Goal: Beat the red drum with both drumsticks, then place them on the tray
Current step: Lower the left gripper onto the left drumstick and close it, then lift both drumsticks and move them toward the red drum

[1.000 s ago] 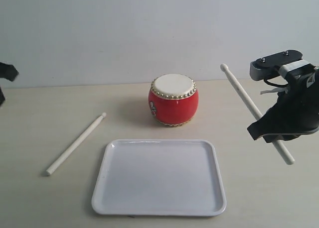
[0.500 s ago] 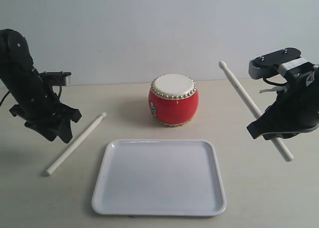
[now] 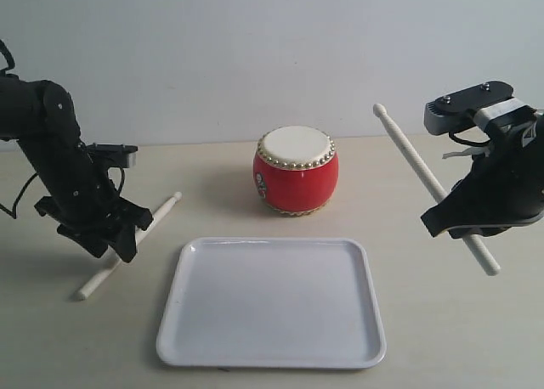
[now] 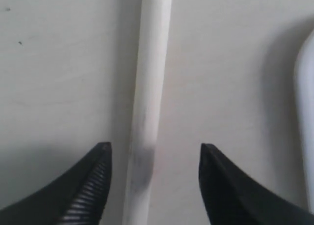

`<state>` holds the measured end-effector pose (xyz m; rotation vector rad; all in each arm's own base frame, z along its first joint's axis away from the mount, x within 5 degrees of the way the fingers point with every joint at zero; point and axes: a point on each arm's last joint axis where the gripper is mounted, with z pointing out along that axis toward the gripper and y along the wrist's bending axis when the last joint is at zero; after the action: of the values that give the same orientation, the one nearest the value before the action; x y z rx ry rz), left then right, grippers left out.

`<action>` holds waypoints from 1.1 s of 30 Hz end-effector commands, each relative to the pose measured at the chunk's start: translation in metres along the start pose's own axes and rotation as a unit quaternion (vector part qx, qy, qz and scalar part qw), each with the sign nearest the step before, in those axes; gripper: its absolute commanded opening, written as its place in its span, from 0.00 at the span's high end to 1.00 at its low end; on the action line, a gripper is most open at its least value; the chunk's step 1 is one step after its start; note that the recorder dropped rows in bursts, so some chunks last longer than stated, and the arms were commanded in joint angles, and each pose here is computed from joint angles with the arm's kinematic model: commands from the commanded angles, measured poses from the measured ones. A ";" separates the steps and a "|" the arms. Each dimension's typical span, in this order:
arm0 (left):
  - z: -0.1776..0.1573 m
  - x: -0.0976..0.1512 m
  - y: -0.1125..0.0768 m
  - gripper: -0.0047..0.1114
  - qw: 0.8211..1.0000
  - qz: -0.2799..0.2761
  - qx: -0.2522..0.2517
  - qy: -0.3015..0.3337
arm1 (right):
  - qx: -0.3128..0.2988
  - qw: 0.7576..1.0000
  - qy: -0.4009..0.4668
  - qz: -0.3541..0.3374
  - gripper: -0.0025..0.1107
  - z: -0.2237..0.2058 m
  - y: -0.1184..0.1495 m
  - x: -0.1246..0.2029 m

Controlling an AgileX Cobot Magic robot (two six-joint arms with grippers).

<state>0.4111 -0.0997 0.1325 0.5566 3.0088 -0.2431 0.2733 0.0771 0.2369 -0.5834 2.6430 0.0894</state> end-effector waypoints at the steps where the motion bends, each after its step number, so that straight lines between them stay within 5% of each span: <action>1: 0.002 -0.002 0.000 0.43 1.000 -0.002 -0.003 -0.006 | 0.003 1.000 -0.006 -0.003 0.98 -0.002 -0.001 0.000; 27: 0.023 0.000 0.007 0.50 0.999 0.013 -0.029 0.022 | 0.004 1.000 -0.013 -0.007 0.98 -0.002 -0.002 -0.001; 29: 0.025 0.001 0.008 0.60 0.999 0.017 -0.029 0.025 | 0.004 1.000 -0.013 -0.007 0.98 -0.002 -0.002 -0.001; 32: 0.024 0.003 0.007 0.93 0.998 0.033 -0.026 0.037 | 0.003 1.000 -0.004 -0.006 0.98 -0.002 -0.001 0.000; 33: 0.022 0.004 0.007 0.96 0.998 0.042 -0.025 0.044 | 0.001 1.000 0.003 -0.005 0.98 -0.002 -0.001 0.002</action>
<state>0.4146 -0.0911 0.1121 0.6758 3.0252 -0.0980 0.2734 0.0771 0.2370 -0.5910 2.6394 0.0875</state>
